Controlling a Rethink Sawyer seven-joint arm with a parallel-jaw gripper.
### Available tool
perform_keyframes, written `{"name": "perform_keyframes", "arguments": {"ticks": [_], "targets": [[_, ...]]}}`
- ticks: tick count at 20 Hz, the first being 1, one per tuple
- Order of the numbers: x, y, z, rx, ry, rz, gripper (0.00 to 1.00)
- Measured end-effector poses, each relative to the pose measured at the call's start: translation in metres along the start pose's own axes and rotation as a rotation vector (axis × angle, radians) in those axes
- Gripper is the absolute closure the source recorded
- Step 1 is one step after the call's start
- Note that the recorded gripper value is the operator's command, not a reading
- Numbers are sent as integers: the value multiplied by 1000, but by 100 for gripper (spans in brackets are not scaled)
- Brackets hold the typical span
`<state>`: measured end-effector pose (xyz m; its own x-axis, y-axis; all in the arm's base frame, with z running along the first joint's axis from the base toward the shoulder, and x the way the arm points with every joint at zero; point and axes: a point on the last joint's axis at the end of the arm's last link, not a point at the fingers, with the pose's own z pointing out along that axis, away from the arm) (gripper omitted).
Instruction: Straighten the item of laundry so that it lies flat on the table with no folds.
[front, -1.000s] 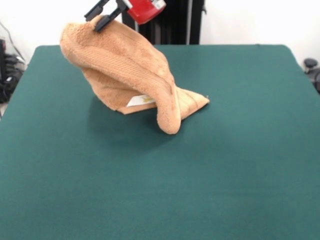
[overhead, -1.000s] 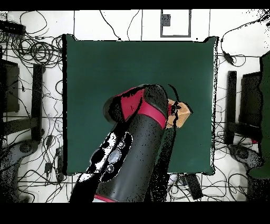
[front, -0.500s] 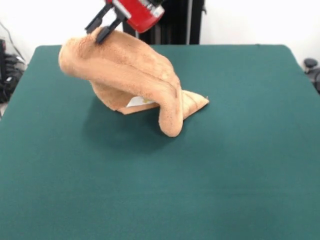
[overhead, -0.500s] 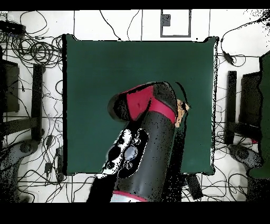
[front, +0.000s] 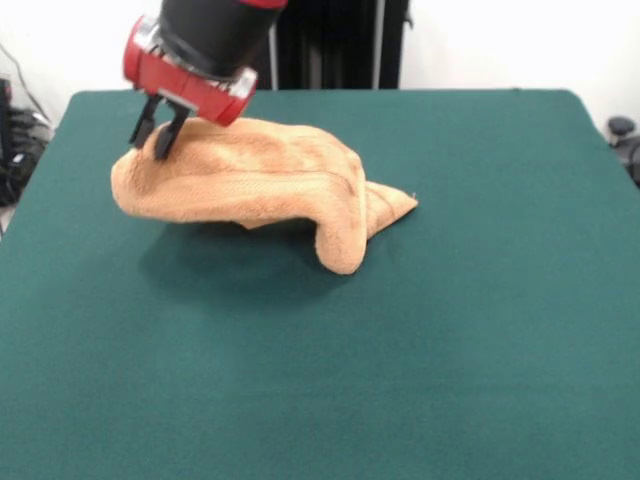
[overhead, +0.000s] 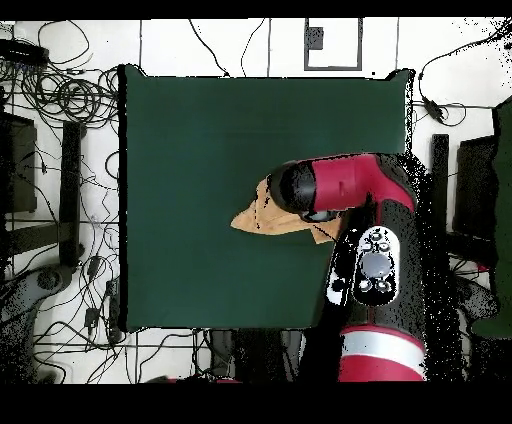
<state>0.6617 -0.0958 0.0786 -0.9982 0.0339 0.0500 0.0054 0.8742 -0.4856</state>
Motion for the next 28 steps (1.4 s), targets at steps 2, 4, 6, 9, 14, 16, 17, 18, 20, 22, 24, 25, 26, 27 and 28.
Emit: {"name": "perform_keyframes", "arguments": {"ticks": [2, 4, 6, 9, 14, 16, 17, 18, 20, 22, 24, 25, 26, 27, 28], "targets": [[-1, -2, 8, -29, 7, -45, 100], [-1, -1, 8, -32, 7, -64, 100], [-1, 4, 5, -31, 2, -72, 100], [-1, 19, -7, -16, -11, -101, 100], [7, 52, -37, 49, -25, -140, 100], [15, 72, -57, 60, 8, -83, 100], [21, 83, -71, 58, 46, -21, 100], [23, 88, -76, 55, 64, 9, 100], [32, 101, -92, 43, 138, 124, 100], [42, 110, -106, 22, 255, 294, 100], [47, 111, -110, 10, 307, 376, 100], [50, 111, -109, -3, 337, 439, 100], [52, 110, -108, -10, 348, 475, 100], [54, 108, -103, -19, 346, 519, 100], [55, 105, -97, -21, 327, 541, 100]]}}
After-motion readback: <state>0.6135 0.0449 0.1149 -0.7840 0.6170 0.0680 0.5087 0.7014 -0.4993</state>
